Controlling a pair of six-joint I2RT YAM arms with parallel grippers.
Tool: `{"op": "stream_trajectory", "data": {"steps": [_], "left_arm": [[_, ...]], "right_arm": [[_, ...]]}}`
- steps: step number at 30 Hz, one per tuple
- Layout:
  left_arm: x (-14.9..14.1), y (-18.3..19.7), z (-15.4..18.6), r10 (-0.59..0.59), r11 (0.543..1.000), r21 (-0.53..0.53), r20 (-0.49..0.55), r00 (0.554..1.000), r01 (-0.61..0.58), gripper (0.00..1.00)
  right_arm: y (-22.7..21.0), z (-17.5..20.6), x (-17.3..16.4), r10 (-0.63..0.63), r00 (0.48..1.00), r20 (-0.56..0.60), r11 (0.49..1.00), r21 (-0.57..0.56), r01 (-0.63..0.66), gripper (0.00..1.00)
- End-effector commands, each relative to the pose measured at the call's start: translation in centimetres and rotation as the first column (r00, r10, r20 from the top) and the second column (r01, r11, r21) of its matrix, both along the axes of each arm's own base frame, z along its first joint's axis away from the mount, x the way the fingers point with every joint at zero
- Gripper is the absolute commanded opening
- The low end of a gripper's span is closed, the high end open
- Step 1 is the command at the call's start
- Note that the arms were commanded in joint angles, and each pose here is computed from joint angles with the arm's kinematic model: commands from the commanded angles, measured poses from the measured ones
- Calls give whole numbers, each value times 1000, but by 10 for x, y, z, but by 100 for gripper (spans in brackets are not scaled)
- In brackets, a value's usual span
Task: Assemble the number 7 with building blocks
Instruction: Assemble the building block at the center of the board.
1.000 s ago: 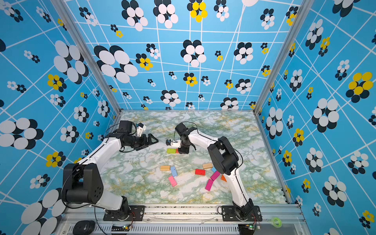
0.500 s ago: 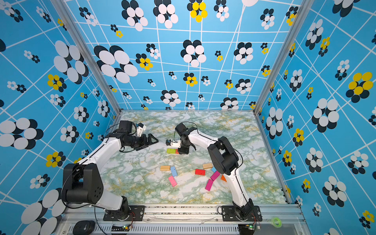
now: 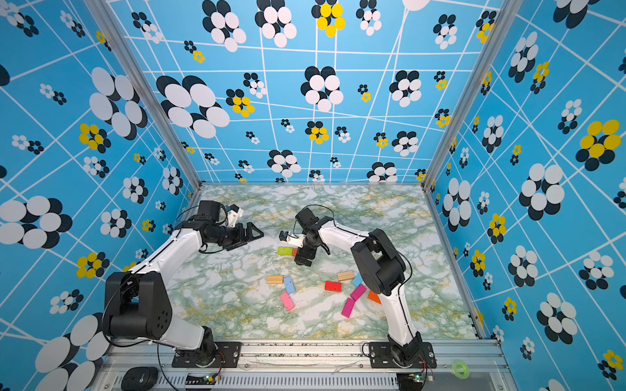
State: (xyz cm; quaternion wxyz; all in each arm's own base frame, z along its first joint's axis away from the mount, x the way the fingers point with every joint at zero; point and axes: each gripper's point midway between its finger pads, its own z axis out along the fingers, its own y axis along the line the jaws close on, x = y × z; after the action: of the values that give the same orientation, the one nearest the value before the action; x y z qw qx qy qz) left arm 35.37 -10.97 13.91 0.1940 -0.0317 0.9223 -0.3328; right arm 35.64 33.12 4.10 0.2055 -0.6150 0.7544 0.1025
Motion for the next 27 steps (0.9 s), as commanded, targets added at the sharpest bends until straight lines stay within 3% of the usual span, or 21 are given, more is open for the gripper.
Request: {"op": "stream_trajectory", "data": {"steps": [1,5,9,14,18,21,24,27], "left_arm": [[-2,-2,2,-15,1000,12,16,1000,15,99],[-1,-2,12,-11,1000,3,53,999,11,99],[-3,-7,27,-6,999,-40,97,995,10,99],[-10,-12,46,0,996,-90,105,994,9,99],[-25,-10,57,25,994,-111,103,994,-13,99],[-36,1,60,77,993,-99,88,993,-68,99],[-49,12,56,110,991,-77,56,992,-106,99],[-57,21,53,143,987,-83,52,988,-139,99]], "right_arm": [[3,87,34,-199,969,146,962,215,166,99],[-20,157,44,-457,883,107,844,366,392,99],[-59,189,36,-648,754,-102,681,365,635,99],[-86,196,-3,-674,668,-316,569,354,742,99],[-95,183,-44,-650,629,-426,566,281,775,99],[-114,148,-69,-758,535,-373,529,127,839,96],[-94,115,-106,-776,558,-295,583,2,812,93],[-53,87,-133,-742,592,-315,639,-63,767,87]]}}
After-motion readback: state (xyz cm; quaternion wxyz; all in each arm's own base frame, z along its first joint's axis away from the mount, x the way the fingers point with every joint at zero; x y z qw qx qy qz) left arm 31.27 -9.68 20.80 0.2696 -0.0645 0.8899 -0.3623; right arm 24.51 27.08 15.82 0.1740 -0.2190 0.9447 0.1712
